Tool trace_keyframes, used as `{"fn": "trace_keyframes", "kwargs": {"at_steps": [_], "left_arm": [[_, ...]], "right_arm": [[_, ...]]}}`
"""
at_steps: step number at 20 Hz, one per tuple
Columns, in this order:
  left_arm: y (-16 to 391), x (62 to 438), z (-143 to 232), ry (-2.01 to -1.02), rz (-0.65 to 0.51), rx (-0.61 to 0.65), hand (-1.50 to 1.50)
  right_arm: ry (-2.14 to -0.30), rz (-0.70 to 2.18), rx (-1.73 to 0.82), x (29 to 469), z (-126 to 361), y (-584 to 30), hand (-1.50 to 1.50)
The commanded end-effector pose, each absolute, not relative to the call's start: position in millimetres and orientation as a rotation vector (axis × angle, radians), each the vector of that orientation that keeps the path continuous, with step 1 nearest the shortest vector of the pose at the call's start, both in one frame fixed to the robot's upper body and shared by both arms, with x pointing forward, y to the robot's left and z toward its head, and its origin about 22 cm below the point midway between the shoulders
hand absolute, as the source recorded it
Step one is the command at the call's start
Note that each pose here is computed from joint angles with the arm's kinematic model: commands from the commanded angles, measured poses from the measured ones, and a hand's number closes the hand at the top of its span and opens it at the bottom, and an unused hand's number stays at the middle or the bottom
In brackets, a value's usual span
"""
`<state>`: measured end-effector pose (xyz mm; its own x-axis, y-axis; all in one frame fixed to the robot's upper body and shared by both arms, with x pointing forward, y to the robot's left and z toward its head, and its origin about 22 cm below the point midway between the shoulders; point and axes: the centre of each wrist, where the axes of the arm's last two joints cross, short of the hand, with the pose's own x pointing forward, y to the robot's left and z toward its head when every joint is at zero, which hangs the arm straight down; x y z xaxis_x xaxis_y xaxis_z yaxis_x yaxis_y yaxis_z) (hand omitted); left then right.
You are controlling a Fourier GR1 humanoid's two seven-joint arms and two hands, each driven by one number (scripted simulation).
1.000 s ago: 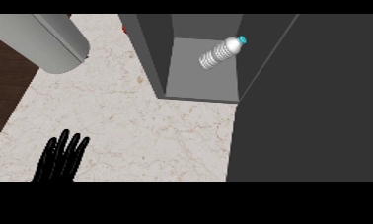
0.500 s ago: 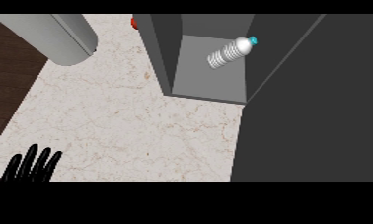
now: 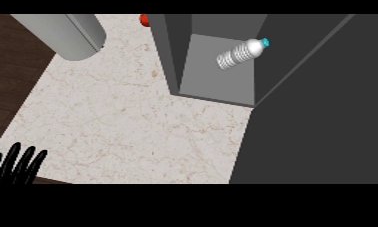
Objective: Pick up the bottled water, place it into the cabinet and close the cabinet
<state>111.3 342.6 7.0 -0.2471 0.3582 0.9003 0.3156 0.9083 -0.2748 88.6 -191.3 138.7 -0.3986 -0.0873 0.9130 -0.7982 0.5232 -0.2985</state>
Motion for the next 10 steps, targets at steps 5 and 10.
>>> {"fn": "trace_keyframes", "kwargs": {"at_steps": [5,10], "left_arm": [[362,116,17,-1.862,-0.004,-0.503,-1.5],[356,119,19,-1.861,0.006,-0.529,-1.5]], "right_arm": [[-1.71,0.949,0.753,98,131,-168,1.5],[-1.701,0.857,0.768,105,125,-165,1.5]]}}
